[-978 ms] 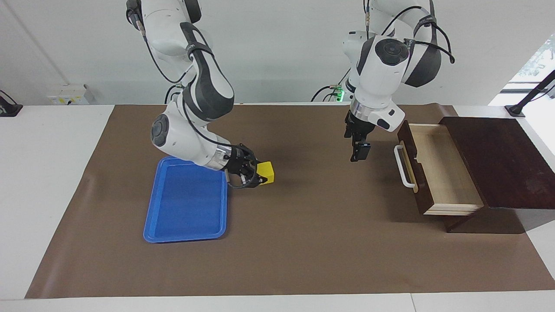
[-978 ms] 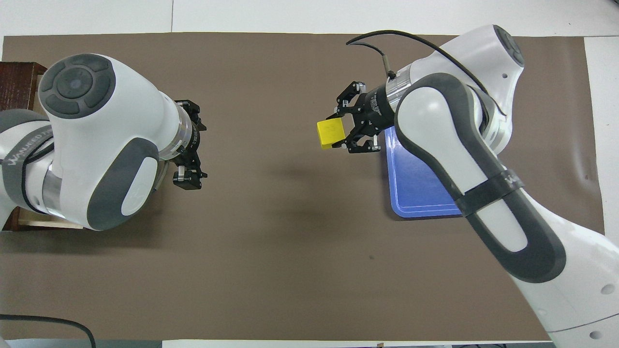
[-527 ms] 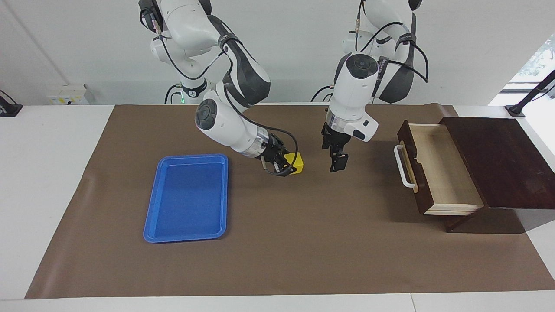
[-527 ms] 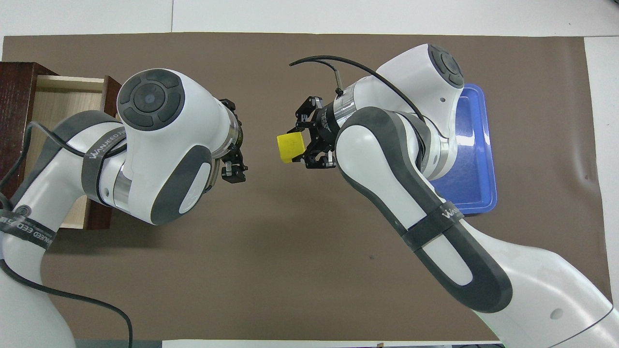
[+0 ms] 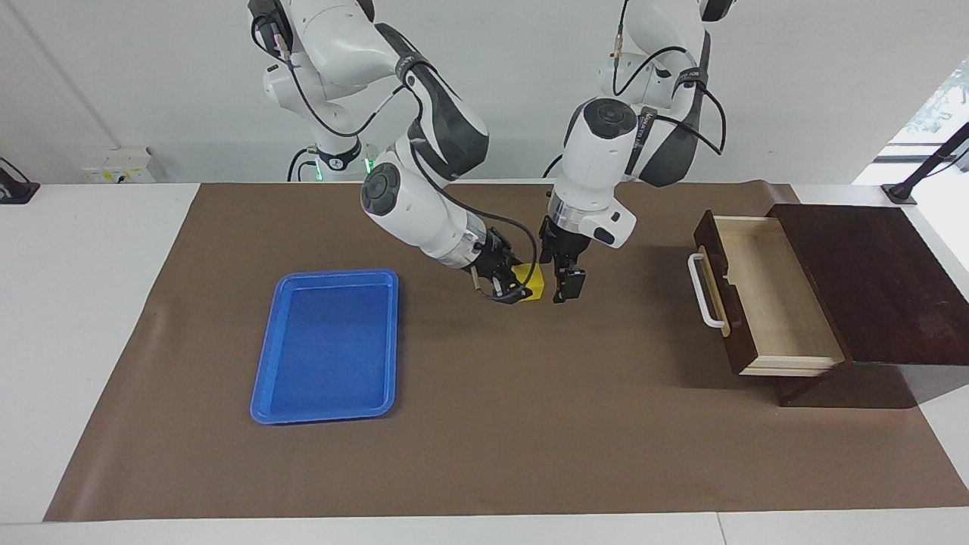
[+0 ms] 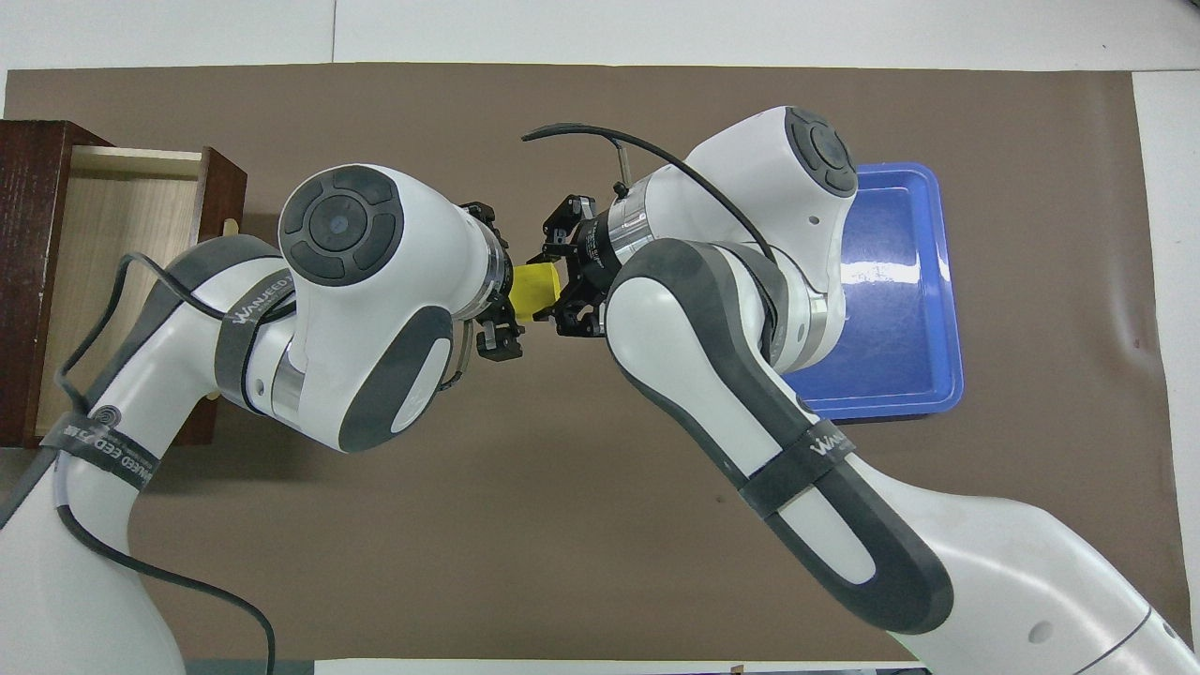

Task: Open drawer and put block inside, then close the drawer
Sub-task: 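Grasp the yellow block with the left gripper from the right gripper, then place the block in the drawer with the left gripper while the right gripper withdraws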

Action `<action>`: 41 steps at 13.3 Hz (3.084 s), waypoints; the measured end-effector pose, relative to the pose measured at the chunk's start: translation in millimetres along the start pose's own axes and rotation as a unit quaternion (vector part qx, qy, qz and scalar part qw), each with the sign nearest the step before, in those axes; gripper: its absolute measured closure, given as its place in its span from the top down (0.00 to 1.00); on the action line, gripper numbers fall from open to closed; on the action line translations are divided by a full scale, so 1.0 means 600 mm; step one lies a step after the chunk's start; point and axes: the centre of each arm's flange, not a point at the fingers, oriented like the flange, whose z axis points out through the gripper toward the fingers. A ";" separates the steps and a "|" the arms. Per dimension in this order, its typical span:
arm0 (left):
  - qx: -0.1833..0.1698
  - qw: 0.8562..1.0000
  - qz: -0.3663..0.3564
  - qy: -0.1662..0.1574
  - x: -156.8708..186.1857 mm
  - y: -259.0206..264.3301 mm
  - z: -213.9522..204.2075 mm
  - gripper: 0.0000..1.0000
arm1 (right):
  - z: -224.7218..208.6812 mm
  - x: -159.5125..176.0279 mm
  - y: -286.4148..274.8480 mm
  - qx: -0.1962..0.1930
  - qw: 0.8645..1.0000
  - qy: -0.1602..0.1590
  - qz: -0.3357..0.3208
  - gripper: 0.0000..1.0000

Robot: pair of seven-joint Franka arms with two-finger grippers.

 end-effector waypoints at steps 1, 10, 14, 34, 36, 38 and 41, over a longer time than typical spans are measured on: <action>0.000 1.000 0.000 -0.002 -0.006 -0.005 0.002 1.00 | 0.000 0.000 0.000 0.000 1.000 0.000 0.000 0.55; 0.003 1.000 -0.016 0.000 -0.006 -0.013 0.018 0.94 | -0.004 0.005 -0.003 0.002 1.000 0.001 0.002 0.55; -0.002 1.000 -0.018 -0.005 -0.008 -0.012 0.017 0.59 | -0.004 0.006 -0.003 0.002 1.000 0.003 -0.004 0.55; 0.033 0.997 0.050 0.046 0.191 0.078 -0.110 0.58 | -0.064 0.039 -0.034 0.026 0.998 -0.001 0.050 1.00; 0.042 0.995 0.082 0.044 0.301 0.100 -0.186 0.58 | -0.104 0.074 -0.049 0.036 0.998 0.012 0.052 1.00; 0.045 0.992 0.110 0.044 0.381 0.113 -0.226 0.58 | -0.149 0.101 -0.054 0.038 0.998 0.027 0.031 1.00; 0.046 0.988 0.140 0.044 0.518 0.144 -0.238 0.58 | -0.206 0.125 -0.040 0.016 0.997 0.057 -0.042 1.00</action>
